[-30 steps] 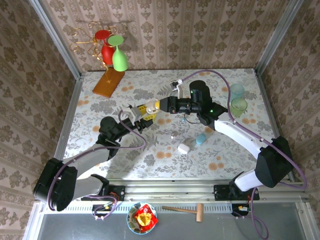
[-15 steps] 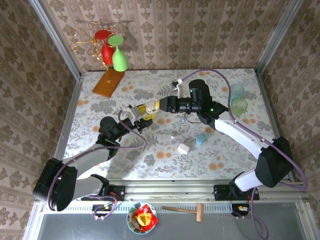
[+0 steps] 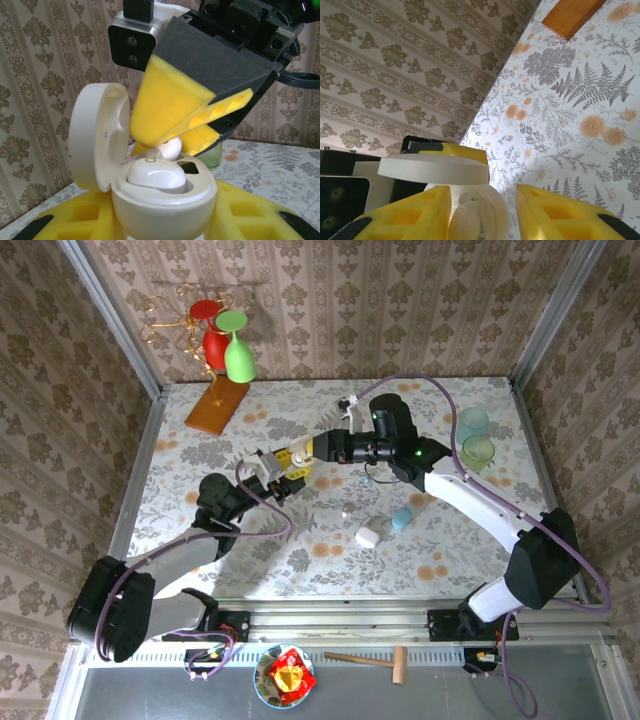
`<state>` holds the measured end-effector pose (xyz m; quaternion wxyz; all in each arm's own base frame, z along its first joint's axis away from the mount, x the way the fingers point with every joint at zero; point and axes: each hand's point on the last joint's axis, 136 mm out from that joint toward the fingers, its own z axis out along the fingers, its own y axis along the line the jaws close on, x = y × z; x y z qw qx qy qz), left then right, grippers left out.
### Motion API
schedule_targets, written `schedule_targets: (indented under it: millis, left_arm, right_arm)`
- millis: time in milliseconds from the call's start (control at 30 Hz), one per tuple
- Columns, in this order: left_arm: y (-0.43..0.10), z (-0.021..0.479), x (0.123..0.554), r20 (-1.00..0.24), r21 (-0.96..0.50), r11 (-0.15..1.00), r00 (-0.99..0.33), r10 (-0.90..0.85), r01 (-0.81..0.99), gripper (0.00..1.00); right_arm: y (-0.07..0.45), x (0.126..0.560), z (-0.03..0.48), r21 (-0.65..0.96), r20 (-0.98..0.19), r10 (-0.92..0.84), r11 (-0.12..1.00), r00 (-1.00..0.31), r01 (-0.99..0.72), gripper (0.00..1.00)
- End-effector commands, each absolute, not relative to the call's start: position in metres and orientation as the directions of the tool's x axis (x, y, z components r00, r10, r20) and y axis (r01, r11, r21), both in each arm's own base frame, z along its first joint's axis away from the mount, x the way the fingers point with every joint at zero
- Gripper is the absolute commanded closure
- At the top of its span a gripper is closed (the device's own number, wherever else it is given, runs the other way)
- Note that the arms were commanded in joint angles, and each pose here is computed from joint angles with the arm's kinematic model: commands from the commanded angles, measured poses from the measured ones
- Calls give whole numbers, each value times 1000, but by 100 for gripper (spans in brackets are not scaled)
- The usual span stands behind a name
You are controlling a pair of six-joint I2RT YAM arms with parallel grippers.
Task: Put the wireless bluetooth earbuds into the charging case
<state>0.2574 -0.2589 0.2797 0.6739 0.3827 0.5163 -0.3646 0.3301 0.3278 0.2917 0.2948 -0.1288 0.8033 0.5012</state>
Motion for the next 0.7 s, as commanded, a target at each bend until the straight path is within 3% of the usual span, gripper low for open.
schedule_targets:
  millis: [0, 333, 667]
  left_arm:
    - [-259, 312, 251, -946, 190, 429, 282, -161, 883, 78]
    - [-259, 308, 254, -949, 186, 440, 277, -153, 879, 78]
    - [-258, 310, 254, -947, 189, 447, 282, -152, 875, 78]
  right_arm:
    - [328, 331, 288, 713, -606, 70, 489, -792, -502, 60]
    - [323, 317, 316, 681, -682, 82, 434, -727, -590, 41]
    - [316, 308, 296, 684, -665, 69, 456, -744, -570, 39]
